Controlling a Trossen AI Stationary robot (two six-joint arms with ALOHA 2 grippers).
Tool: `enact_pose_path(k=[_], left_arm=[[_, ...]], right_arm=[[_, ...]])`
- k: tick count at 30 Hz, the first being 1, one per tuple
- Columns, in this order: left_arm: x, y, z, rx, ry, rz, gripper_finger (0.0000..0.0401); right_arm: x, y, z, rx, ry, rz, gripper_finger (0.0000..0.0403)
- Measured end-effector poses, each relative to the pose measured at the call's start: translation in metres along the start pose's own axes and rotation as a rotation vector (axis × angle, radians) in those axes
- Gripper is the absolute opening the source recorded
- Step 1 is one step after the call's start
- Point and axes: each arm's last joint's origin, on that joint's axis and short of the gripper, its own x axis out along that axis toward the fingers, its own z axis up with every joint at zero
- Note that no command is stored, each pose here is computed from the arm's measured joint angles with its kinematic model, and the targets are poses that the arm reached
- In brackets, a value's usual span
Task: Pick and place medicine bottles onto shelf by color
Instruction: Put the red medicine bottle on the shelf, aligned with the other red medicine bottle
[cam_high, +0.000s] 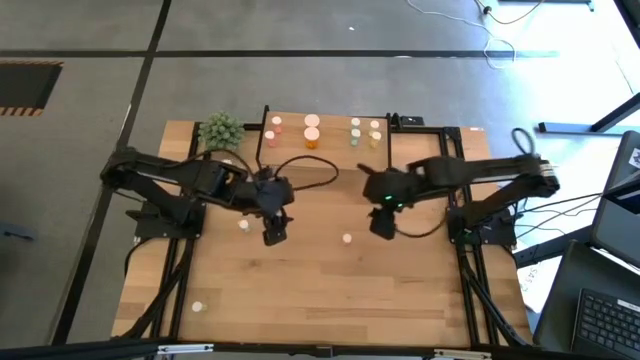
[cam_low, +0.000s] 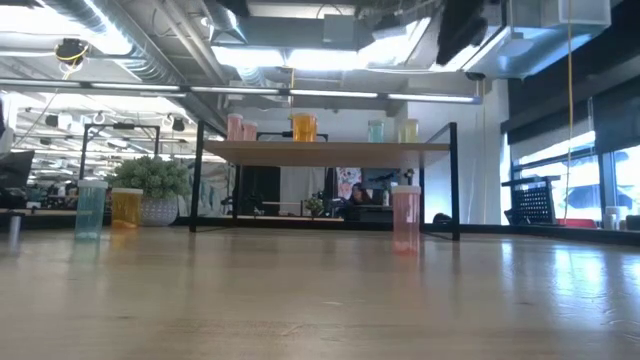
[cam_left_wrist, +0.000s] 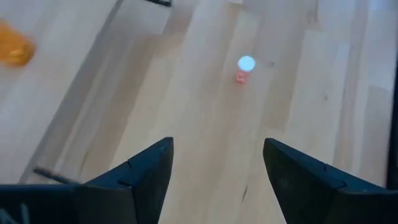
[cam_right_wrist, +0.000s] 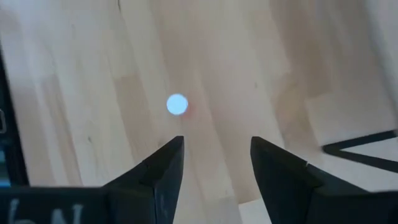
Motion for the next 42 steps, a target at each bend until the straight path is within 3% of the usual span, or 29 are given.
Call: enact_pose_path(k=[9,16,20,27,36,42], left_arm=[[0.062,-0.004,0.019,0.171,0.005,-0.107,0.0244],[0.110,-0.003,0.030,0.158,-0.029,-0.136,0.0244],[0.138,-0.007,0.030,0.157,-0.018,-0.208,0.0244],[0.182,-0.016,0.018,0.242,0.027,-0.222,0.0244],[0.207,-0.023,0.014,0.282,0.017,-0.341,0.0244],[0.211,-0.018,0.015,0.321,0.001,-0.329,0.0244]], right_arm=[[-0.061,-0.015,-0.020,-0.020,-0.195,0.008,0.0188],[-0.085,-0.023,-0.031,-0.053,-0.274,0.020,0.0188],[-0.091,-0.025,-0.034,-0.078,-0.291,0.022,0.0188],[-0.091,-0.025,-0.034,-0.103,-0.294,0.019,0.0188],[-0.091,-0.025,-0.034,-0.105,-0.294,0.018,0.0188],[-0.091,-0.025,-0.034,-0.103,-0.294,0.019,0.0188]])
